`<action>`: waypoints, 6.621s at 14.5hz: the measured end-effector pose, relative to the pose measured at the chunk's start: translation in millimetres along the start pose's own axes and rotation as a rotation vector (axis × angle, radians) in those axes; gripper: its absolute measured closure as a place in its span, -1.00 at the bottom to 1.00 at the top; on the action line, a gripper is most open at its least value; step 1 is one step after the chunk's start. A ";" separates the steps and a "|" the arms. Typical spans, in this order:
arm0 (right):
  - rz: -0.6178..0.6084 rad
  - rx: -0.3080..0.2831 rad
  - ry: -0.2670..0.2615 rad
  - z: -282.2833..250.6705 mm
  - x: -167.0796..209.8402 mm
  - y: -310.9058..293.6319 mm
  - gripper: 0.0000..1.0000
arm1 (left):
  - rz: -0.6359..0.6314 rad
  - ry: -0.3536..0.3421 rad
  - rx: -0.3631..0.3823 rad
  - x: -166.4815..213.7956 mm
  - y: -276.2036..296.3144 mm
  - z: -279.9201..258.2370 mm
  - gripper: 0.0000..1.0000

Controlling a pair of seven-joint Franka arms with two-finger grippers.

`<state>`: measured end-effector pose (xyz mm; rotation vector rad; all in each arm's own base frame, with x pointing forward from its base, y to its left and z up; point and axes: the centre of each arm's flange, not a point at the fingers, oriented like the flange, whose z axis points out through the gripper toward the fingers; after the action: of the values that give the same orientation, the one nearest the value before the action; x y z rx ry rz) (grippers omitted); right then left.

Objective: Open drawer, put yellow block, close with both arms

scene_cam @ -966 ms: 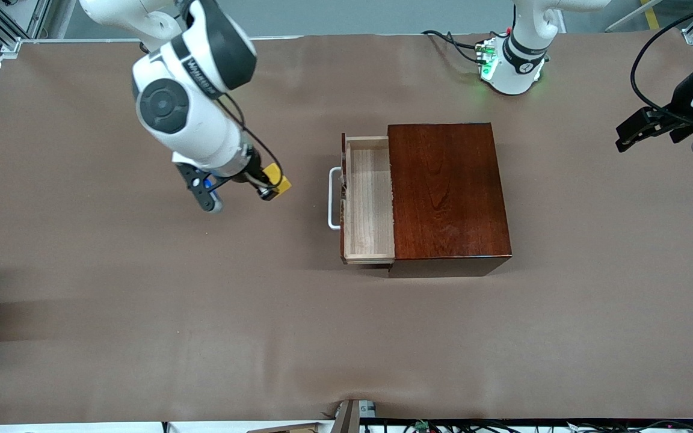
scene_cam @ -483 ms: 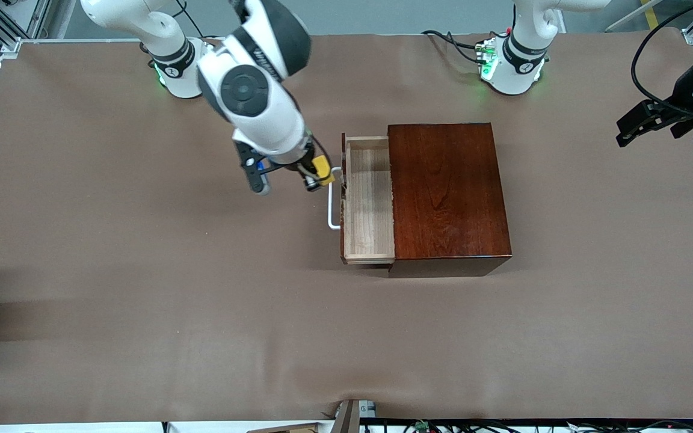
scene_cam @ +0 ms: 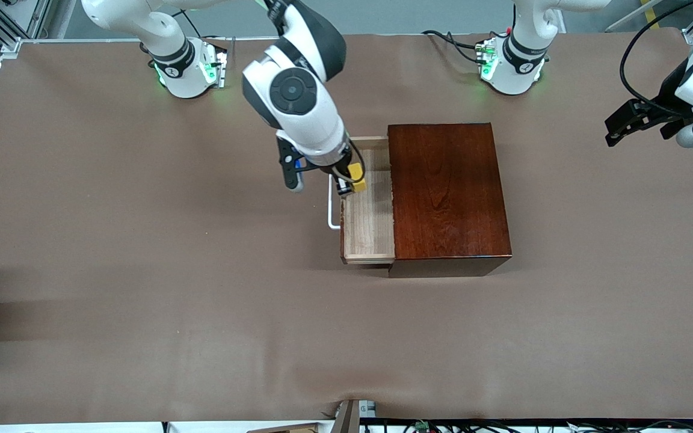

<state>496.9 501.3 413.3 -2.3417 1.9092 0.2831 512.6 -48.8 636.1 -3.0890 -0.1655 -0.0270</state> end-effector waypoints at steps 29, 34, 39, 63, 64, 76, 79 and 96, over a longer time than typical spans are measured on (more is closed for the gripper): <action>0.094 0.015 0.008 -28.0 40.0 -53.0 -1.00 | -0.025 -0.057 0.048 -26.4 117.4 32.4 -1.00; -0.010 -0.022 0.021 -85.5 99.2 -62.0 -1.00 | -0.134 -0.075 0.060 -39.1 208.5 56.0 -1.00; -0.139 -0.011 0.013 -145.3 159.8 -67.2 -1.00 | -0.277 -0.092 0.002 -45.5 314.2 85.2 -1.00; -0.888 -0.088 -0.075 -323.9 409.5 20.6 -1.00 | -0.972 0.080 -0.250 -109.7 578.9 305.5 -1.00; -0.955 -0.100 -0.052 -330.4 413.0 26.8 -1.00 | -0.979 0.080 -0.245 -109.2 578.1 306.6 -1.00; -1.451 -0.197 0.027 -333.5 471.2 76.6 -1.00 | -1.090 0.063 -0.118 -88.3 554.6 318.9 -1.00; -1.476 -0.202 0.067 -330.2 463.8 97.3 -1.00 | -1.103 0.072 -0.067 -83.3 546.5 320.3 -1.00; -1.509 -0.163 0.146 -342.9 462.7 95.7 -1.00 | -1.155 0.099 0.209 -68.4 500.6 340.3 -1.00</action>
<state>518.8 -30.1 654.1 -3.1237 -0.2372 0.0828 503.4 -536.6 271.4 -2.3375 -1.7225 -0.1810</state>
